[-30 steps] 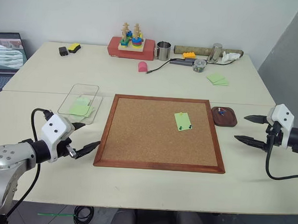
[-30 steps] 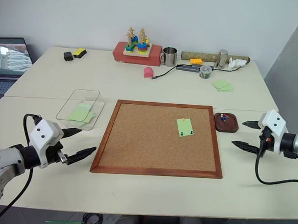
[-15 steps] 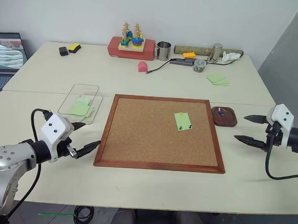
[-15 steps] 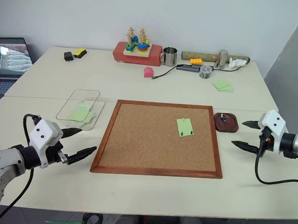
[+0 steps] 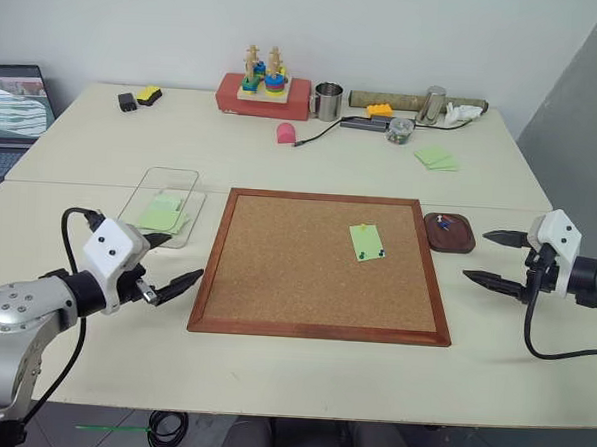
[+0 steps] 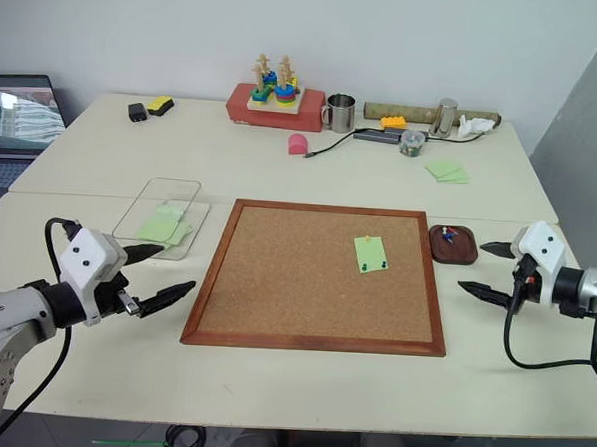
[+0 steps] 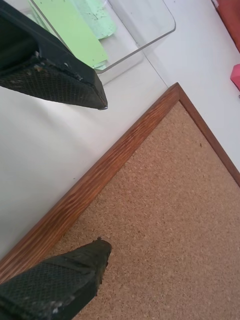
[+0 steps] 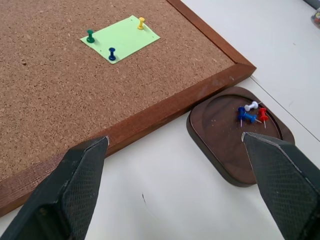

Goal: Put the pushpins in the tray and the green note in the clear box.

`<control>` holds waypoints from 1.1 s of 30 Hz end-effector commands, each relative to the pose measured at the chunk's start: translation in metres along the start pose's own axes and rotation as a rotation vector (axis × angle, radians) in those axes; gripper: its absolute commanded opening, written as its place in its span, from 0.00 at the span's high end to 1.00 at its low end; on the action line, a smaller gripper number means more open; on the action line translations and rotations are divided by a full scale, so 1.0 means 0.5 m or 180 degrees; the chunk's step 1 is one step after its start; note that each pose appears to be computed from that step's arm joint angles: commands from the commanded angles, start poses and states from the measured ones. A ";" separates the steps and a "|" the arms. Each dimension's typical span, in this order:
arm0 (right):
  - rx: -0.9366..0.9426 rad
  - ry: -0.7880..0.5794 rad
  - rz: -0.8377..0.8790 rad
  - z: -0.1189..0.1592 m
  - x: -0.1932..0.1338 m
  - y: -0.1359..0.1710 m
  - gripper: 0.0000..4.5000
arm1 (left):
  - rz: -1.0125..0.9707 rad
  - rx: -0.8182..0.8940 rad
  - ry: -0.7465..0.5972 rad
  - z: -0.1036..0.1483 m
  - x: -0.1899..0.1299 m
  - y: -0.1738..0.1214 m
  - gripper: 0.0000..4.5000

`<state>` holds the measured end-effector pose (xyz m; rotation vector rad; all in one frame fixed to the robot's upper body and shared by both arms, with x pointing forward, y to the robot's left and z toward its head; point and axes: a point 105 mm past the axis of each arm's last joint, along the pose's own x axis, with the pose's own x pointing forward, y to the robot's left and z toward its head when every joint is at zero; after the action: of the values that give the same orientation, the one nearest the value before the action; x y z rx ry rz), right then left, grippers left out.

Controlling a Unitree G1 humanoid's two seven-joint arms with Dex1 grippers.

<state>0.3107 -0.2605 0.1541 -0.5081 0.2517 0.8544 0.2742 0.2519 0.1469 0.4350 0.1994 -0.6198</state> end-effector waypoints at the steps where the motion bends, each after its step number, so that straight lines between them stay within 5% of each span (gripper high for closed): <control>1: -0.0080 -0.0218 -0.0077 0.029 0.001 0.009 0.00 | -0.0110 0.0090 -0.0179 0.035 0.024 -0.003 0.02; 9: -0.0122 -0.0443 -0.0118 0.078 0.009 0.072 0.00 | -0.0609 0.0007 -0.0338 0.086 0.052 -0.017 0.02; 18: 0.0088 -0.0413 -0.0234 0.068 -0.001 0.103 0.00 | -0.1075 0.0145 -0.0387 0.098 0.114 -0.079 0.43; 29: 0.0066 -0.0587 -0.0157 0.126 0.067 0.117 0.00 | -0.1008 0.0228 -0.0597 0.109 0.243 -0.095 0.90; 33: 0.0094 -0.0643 -0.0138 0.142 0.101 0.118 0.00 | -0.1144 0.0210 -0.0583 0.099 0.264 -0.109 0.99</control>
<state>0.2954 -0.1645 0.1706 -0.3940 0.0885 0.8529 0.3462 0.1238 0.1240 0.3788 0.1243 -1.0072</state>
